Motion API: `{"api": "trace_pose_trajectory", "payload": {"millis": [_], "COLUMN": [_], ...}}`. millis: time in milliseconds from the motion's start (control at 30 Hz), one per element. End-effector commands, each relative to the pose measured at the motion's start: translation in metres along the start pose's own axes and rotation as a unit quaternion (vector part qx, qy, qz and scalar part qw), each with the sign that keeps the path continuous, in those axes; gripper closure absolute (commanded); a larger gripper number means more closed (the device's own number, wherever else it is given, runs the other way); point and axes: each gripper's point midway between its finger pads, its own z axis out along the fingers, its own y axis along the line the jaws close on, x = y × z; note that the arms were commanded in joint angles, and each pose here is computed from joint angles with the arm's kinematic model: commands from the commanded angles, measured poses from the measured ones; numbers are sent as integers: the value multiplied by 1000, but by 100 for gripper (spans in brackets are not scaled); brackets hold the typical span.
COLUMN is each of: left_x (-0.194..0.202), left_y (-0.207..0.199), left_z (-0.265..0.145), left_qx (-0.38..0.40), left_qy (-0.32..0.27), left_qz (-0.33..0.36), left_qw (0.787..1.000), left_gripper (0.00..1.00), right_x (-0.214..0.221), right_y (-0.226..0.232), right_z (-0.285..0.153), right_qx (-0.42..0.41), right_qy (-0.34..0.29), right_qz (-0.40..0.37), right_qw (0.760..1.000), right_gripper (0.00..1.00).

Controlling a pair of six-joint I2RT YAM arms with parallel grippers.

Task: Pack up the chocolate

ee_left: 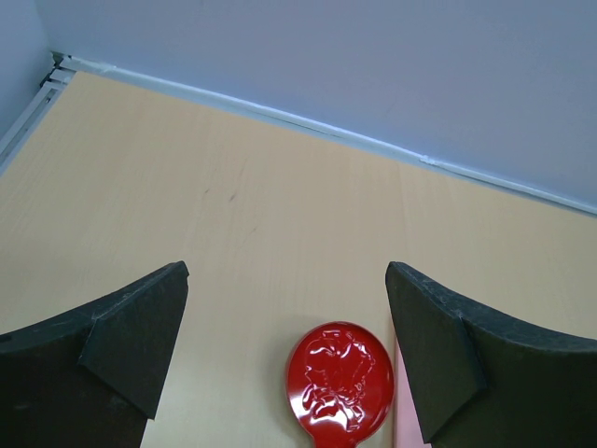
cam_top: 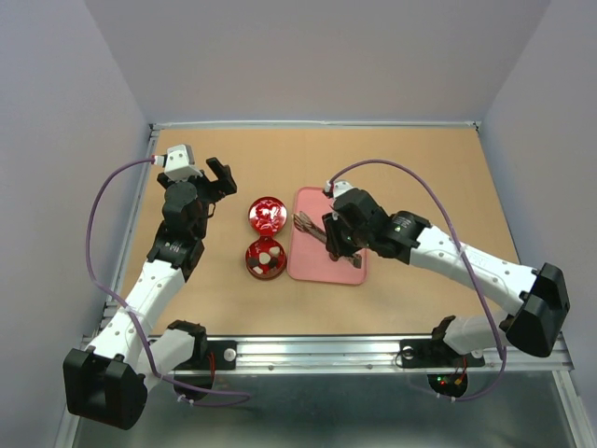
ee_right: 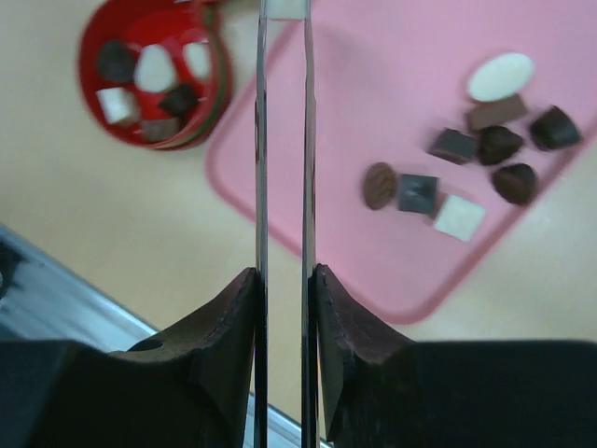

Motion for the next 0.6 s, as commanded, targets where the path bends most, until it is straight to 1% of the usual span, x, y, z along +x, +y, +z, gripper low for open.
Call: {"api": "trace_pose_trajectory", "payload": {"millis": [0, 67, 167, 200, 333, 567], "left_x": [-37, -38, -37, -38, -39, -36], "left_y": [-13, -12, -13, -13, -14, -13], "left_z": [-2, -3, -3, -3, -2, -2], "left_qx": [14, 13, 14, 14, 16, 13], "left_qy": [-45, -47, -46, -46, -46, -44], "left_qz": [-15, -16, -16, -16, -17, -14], "left_qw": [999, 999, 999, 999, 999, 999], "left_gripper": [1, 1, 1, 1, 1, 1], "right_x": [-28, -19, -6, -6, -1, -12], "right_y": [56, 75, 90, 95, 103, 106], "right_z": [-24, -23, -15, -14, -6, 0], "right_qx": [-121, -150, -154, -145, -146, -136], "right_qy": [-49, -38, -22, -26, -17, -29], "right_qz": [-40, -58, -85, -93, -101, -105], "right_qw": [991, 986, 984, 985, 984, 985], "right_gripper": [81, 81, 79, 79, 78, 78]}}
